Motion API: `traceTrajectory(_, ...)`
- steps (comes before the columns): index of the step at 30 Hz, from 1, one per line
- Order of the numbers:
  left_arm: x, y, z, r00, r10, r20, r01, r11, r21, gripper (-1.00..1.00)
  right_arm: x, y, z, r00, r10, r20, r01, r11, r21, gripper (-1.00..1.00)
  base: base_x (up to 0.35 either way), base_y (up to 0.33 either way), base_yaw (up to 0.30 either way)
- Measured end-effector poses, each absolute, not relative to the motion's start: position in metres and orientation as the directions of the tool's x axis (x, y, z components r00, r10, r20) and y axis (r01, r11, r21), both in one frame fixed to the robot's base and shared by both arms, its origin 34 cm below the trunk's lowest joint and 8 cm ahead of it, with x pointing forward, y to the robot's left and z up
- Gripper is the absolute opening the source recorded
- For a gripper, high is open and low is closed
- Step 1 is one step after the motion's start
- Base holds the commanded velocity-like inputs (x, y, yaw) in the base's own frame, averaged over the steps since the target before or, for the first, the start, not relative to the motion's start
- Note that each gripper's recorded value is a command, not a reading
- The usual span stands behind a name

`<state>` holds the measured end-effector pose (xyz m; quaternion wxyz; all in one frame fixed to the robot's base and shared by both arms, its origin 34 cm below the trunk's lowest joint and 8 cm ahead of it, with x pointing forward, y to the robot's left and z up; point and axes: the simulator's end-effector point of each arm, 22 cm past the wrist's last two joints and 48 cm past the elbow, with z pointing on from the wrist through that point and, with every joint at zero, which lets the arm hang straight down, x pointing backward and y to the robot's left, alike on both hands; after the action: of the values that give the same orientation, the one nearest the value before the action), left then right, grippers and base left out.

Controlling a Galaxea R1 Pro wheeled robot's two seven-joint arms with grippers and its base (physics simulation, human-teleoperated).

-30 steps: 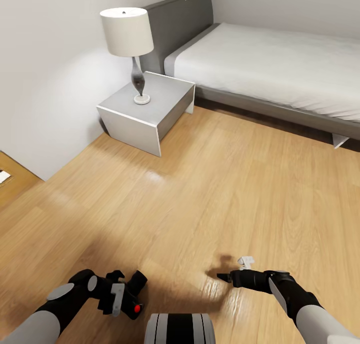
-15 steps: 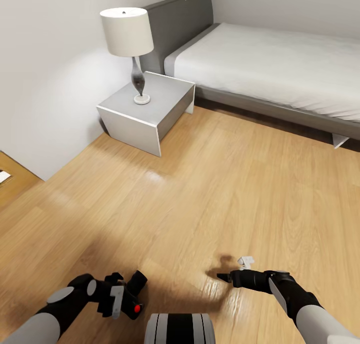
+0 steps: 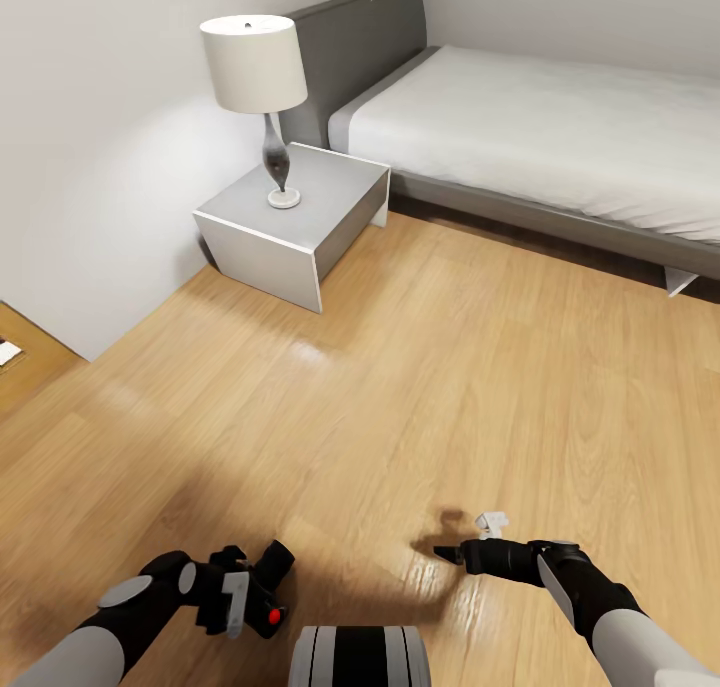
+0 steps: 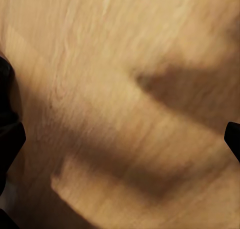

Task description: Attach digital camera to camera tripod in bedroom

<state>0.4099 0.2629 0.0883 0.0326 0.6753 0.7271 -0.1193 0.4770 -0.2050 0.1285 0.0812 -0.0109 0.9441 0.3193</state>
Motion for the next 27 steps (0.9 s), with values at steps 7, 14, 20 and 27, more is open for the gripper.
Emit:
traceTrajectory(7, 0.406, 0.278, 0.081, -0.01, 0.989, -0.15, 0.995, -0.004, -0.098, 1.0, 0.477, -0.204, 0.128, -0.987, 0.031, -0.16, -0.073, 0.795, 0.602, 1.0, 0.0, 0.0, 0.0)
traceTrajectory(14, 0.403, 0.269, 0.079, -0.006, 0.988, -0.154, 0.995, -0.009, -0.094, 1.0, 0.476, -0.204, 0.128, -0.987, 0.031, -0.157, -0.071, 0.795, 0.603, 1.0, 0.0, 0.0, 0.0)
traceTrajectory(20, 0.403, 0.258, 0.077, -0.02, 0.989, -0.148, 0.995, 0.006, -0.097, 1.0, 0.475, -0.204, 0.128, -0.987, 0.032, -0.156, -0.07, 0.795, 0.603, 1.0, 0.0, 0.0, 0.0)
traceTrajectory(27, 0.409, 0.246, 0.076, -0.025, 0.988, -0.155, 0.998, 0.015, -0.067, 1.0, 0.476, -0.204, 0.128, -0.987, 0.032, -0.157, -0.07, 0.794, 0.603, 1.0, 0.0, 0.0, 0.0)
